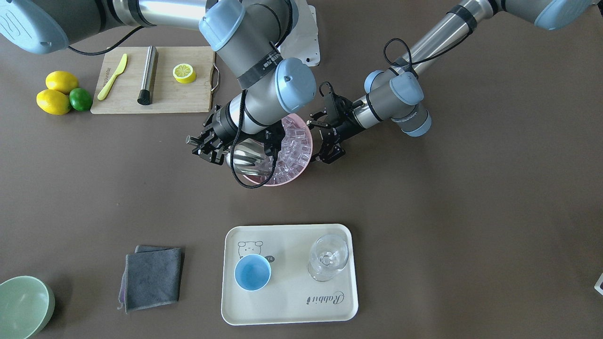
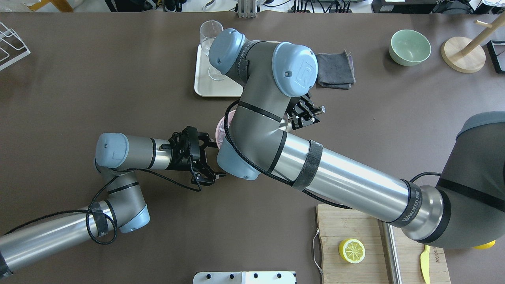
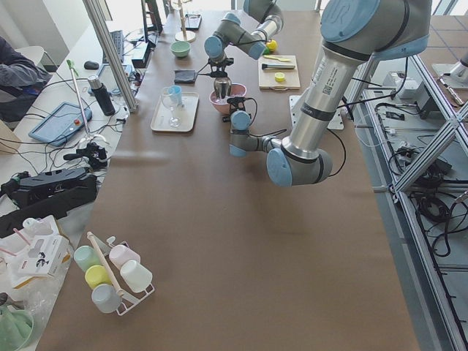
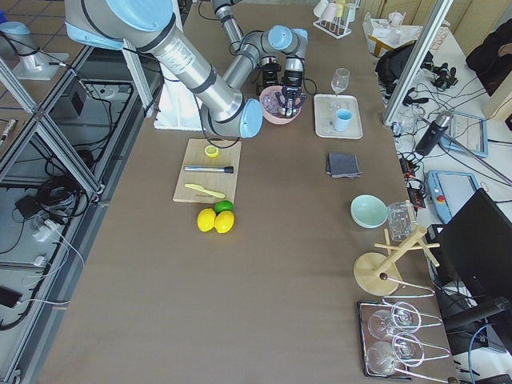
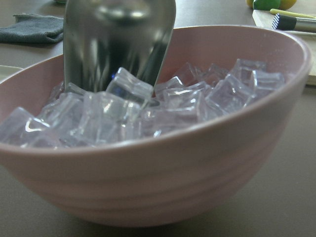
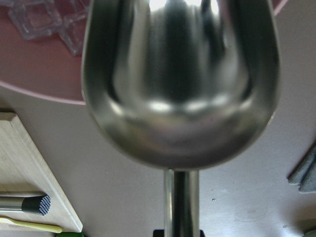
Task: Put ice in cup with scoop
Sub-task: 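Lower the scoop into the ice cubes with the right gripper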
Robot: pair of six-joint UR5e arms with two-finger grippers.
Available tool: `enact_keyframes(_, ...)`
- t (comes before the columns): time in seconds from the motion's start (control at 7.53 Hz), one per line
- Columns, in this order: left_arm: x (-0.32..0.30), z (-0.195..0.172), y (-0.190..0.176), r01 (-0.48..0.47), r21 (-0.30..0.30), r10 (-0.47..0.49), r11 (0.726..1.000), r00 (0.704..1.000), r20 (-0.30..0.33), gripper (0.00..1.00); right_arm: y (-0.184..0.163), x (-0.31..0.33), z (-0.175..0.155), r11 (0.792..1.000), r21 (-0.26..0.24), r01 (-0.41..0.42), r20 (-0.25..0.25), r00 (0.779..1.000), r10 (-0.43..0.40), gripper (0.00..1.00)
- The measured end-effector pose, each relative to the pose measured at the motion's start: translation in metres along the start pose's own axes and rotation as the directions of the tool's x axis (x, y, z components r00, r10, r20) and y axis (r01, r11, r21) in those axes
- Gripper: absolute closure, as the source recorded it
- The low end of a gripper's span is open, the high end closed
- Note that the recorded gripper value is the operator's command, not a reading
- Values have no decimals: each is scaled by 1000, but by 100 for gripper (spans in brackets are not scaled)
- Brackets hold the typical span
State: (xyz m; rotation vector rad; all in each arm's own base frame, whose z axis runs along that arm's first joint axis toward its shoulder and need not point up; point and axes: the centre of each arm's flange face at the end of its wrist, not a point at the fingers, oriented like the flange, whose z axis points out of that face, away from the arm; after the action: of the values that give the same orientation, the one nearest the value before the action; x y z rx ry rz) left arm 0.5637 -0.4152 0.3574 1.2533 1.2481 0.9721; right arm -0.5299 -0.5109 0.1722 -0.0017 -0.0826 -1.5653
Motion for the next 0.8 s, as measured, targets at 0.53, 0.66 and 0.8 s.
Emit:
enact_keyframes(0.53,0,0,1,0,-1,0,1000,1000,0,3,13,-14,-3,997,73,-21,0,1000,21,100)
enact_keyframes(0.66,1,0,1,0,-2,0,1000,1000,-2,3,20,-18,2,994,101,-40,-10,999,42,100)
enact_keyframes(0.8,2,0,1,0,-2,0,1000,1000,-2,3,23,-21,8,990,129,-61,-14,998,63,100)
